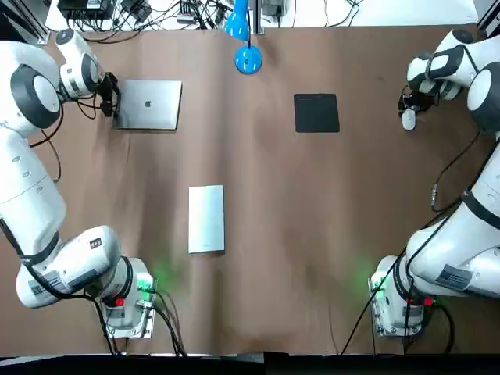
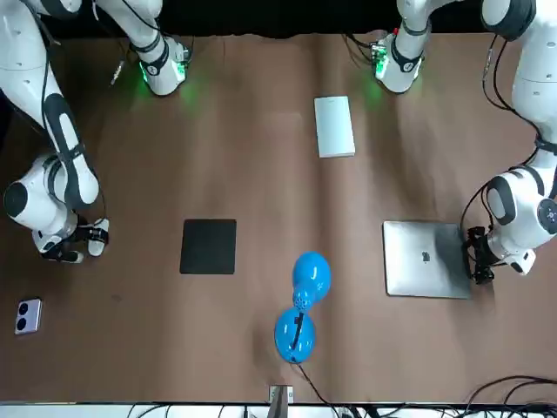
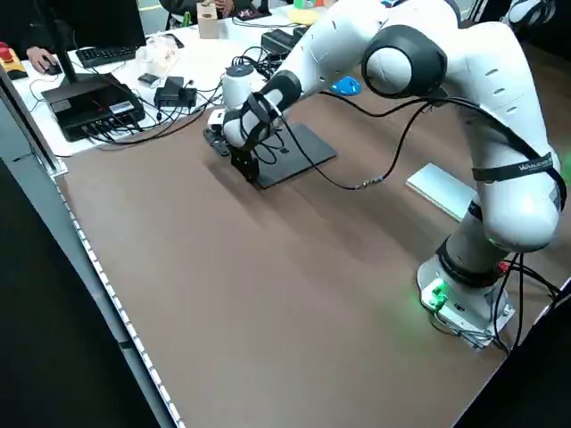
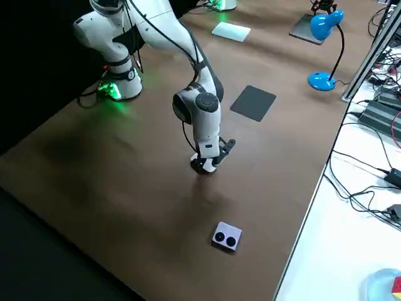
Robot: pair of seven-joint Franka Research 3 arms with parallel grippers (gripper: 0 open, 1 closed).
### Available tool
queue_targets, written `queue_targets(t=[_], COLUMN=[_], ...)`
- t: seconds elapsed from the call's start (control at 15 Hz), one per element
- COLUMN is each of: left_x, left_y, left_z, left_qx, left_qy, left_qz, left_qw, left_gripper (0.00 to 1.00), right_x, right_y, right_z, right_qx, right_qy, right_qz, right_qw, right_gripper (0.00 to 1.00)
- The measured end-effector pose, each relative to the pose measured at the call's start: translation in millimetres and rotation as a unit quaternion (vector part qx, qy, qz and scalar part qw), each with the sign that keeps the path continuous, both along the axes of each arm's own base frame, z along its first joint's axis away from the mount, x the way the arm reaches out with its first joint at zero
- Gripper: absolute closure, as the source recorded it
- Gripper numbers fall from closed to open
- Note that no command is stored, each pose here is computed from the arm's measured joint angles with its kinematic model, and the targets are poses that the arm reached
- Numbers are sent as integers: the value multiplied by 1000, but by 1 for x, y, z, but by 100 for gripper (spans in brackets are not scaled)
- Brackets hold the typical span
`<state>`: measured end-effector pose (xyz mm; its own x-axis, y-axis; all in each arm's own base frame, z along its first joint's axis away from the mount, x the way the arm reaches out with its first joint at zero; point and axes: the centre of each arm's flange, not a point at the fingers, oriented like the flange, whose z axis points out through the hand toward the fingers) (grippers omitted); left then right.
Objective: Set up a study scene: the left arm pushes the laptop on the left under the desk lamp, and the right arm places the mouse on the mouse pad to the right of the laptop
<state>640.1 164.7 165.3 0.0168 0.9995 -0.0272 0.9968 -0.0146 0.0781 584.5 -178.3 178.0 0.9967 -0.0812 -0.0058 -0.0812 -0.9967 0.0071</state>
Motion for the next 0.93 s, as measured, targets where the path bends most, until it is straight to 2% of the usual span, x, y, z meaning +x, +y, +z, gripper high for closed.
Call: queue_targets(t=[0.2, 0.6, 0.93], left_x=[5, 6, 0], left_y=[-31, -94, -122], left_z=[-1, 0, -1], left_qx=[-6, -16, -28], left_qy=[10, 41, 48], left_qz=[4, 0, 2], left_qw=[1000, 999, 998], left_gripper=[0, 0, 0], right_x=[19, 33, 47], right_y=[18, 47, 140], right_z=[23, 62, 79], right_qx=[2, 6, 18], right_qy=[-26, -54, -59], right_qz=[15, 18, 1], right_qw=[1000, 998, 998], right_gripper=[37, 37, 37])
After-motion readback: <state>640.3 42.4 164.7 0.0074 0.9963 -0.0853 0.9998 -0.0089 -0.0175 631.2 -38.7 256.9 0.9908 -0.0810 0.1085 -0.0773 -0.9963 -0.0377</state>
